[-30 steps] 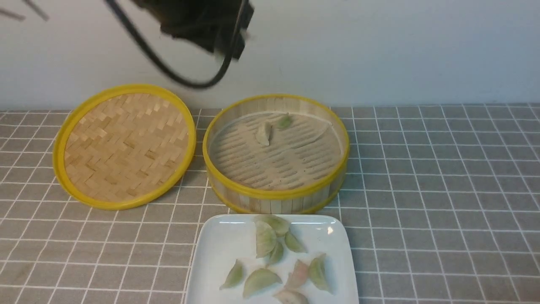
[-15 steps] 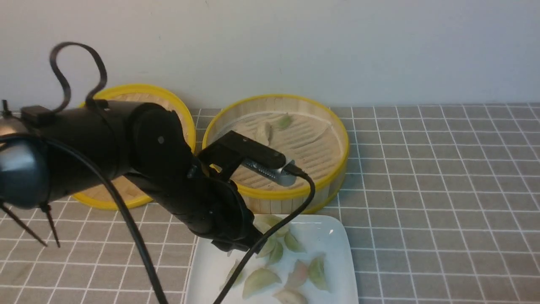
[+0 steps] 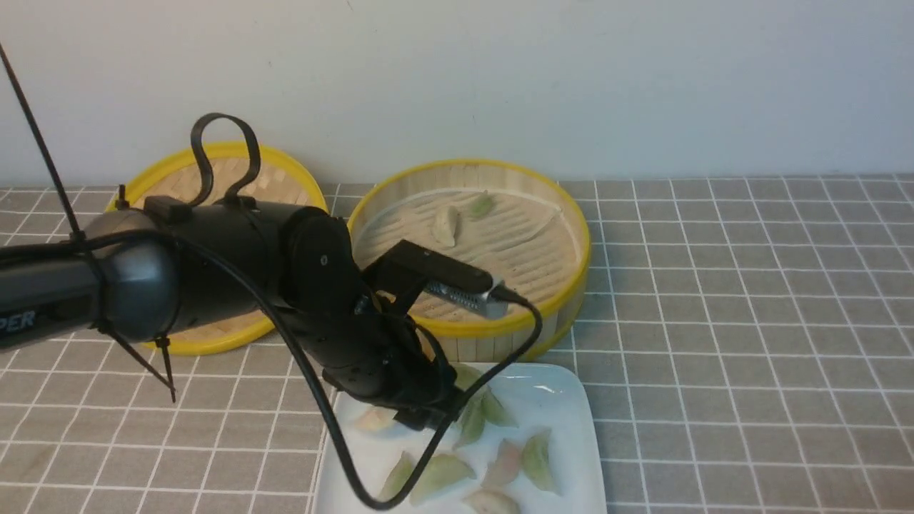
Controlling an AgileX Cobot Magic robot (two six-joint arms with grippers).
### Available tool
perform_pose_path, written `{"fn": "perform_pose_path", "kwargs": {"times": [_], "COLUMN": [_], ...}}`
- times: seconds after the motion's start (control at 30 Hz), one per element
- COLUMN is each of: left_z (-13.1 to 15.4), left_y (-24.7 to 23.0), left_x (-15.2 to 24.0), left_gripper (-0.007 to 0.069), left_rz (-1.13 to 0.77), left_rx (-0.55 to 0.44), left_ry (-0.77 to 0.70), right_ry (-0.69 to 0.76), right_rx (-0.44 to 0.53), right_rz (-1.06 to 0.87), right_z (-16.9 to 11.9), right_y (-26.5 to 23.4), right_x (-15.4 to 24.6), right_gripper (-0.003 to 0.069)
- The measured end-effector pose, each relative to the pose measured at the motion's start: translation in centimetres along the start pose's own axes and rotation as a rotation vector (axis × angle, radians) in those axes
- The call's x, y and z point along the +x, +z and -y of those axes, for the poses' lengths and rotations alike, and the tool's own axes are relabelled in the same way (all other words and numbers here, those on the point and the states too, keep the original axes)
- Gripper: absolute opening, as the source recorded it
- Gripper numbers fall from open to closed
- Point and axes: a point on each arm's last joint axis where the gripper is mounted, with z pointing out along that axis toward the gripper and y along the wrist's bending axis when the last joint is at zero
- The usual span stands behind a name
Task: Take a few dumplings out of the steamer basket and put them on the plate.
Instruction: Use the left arm to grab a dumpling from the steamer
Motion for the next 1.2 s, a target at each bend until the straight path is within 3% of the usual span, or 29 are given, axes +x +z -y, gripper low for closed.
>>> {"fn": "perform_pose_path", "kwargs": {"times": [0.13,0.33,0.37,0.6,0.8,1.07,1.17,1.2], "left_z": [-0.1,-3.2,-4.5,-7.7,-9.4,-10.3,-10.3,-10.3], "left_y": [-1.7,-4.2,-3.9,2.4,7.3,9.6,9.7,9.6], "left_x": [-2.9,-9.5,-11.7,-16.8,-17.6,-17.4,-17.4,-17.4], "left_gripper": [0.0459,0.0381,0.0372,0.0365,0.0363,0.0361,0.0326,0.0267], "left_rz": [0.102,0.290,0.325,0.295,0.249,0.243,0.237,0.230], "left_rx": [0.003,-0.025,-0.035,-0.082,-0.155,-0.200,-0.205,-0.205], "left_ry": [-0.108,-0.195,-0.206,-0.182,-0.148,-0.131,-0.132,-0.132], "right_ry": [0.000,0.000,0.000,0.000,0.000,0.000,0.000,0.000], "right_rx": [0.000,0.000,0.000,0.000,0.000,0.000,0.000,0.000], "right_rz": [0.000,0.000,0.000,0.000,0.000,0.000,0.000,0.000], "right_z": [0.0,0.0,0.0,0.0,0.0,0.0,0.0,0.0], "right_y": [0.0,0.0,0.0,0.0,0.0,0.0,0.0,0.0], "right_x": [0.0,0.0,0.0,0.0,0.0,0.0,0.0,0.0], "right_gripper": [-0.0013,-0.0013,-0.0013,-0.0013,-0.0013,-0.0013,-0.0013,-0.0013]}}
